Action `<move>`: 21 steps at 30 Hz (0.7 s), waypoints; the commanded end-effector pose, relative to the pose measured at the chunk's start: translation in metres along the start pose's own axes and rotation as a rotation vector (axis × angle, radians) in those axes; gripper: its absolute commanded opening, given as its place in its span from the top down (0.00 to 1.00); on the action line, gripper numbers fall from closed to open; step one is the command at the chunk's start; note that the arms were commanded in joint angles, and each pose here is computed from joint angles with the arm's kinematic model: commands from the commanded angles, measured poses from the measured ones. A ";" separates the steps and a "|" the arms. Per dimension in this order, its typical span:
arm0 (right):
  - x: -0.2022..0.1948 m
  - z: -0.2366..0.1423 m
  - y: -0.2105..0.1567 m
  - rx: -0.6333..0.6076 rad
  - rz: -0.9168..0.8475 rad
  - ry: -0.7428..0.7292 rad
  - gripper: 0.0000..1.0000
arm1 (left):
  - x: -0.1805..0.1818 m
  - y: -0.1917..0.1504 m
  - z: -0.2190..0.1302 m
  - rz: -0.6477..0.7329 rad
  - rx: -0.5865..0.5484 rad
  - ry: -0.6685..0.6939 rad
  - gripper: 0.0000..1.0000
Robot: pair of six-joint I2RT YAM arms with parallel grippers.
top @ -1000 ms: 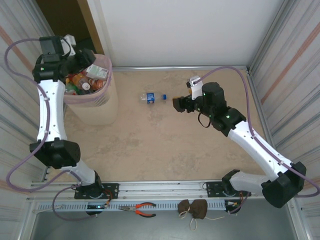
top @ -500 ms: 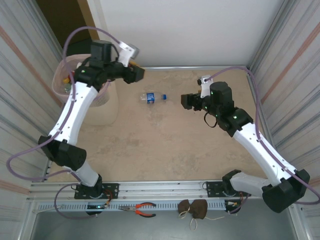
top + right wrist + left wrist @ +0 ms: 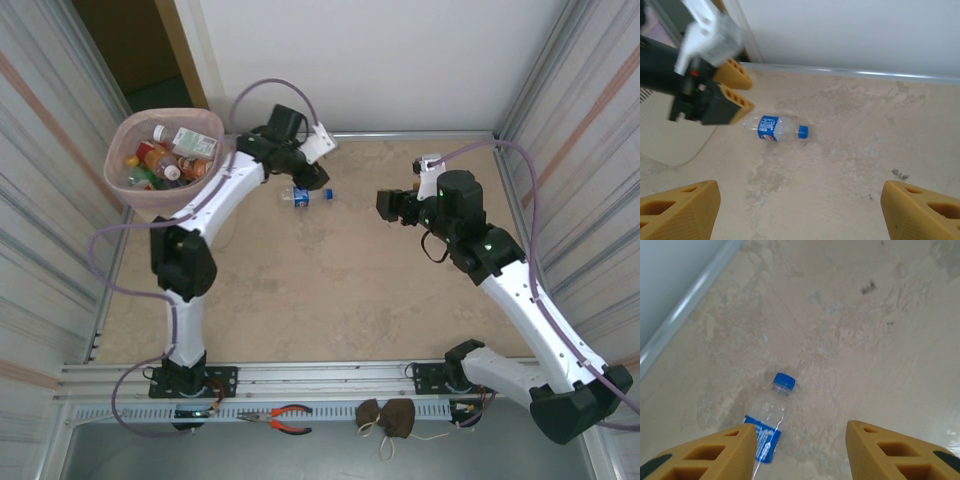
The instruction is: Put the plastic bottles in the bin
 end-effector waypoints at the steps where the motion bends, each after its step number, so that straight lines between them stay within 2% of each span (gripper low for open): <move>1: -0.007 -0.015 -0.001 -0.010 0.027 -0.042 0.17 | 0.003 -0.014 0.044 0.115 0.097 0.050 0.48; 10: -0.014 -0.027 -0.005 0.003 0.024 -0.081 0.17 | 0.018 -0.021 0.115 0.194 0.107 0.153 0.40; 15: -0.016 -0.028 -0.008 0.017 0.024 -0.096 0.17 | 0.029 -0.023 0.137 0.240 0.106 0.227 0.36; 21: -0.017 -0.026 -0.006 0.021 0.023 -0.100 0.17 | 0.034 -0.031 0.157 0.290 0.139 0.238 0.33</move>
Point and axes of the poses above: each hand's point on the last joint's axis, 136 mm out from that joint toward the fingers, its own z axis out along the fingers, its own x axis along the line the jaws close on, y = z × x, the point moved 4 cm from there along -z, back along the fingers, and after that the axes turned 11 degrees about -z, right-handed, at the moved point
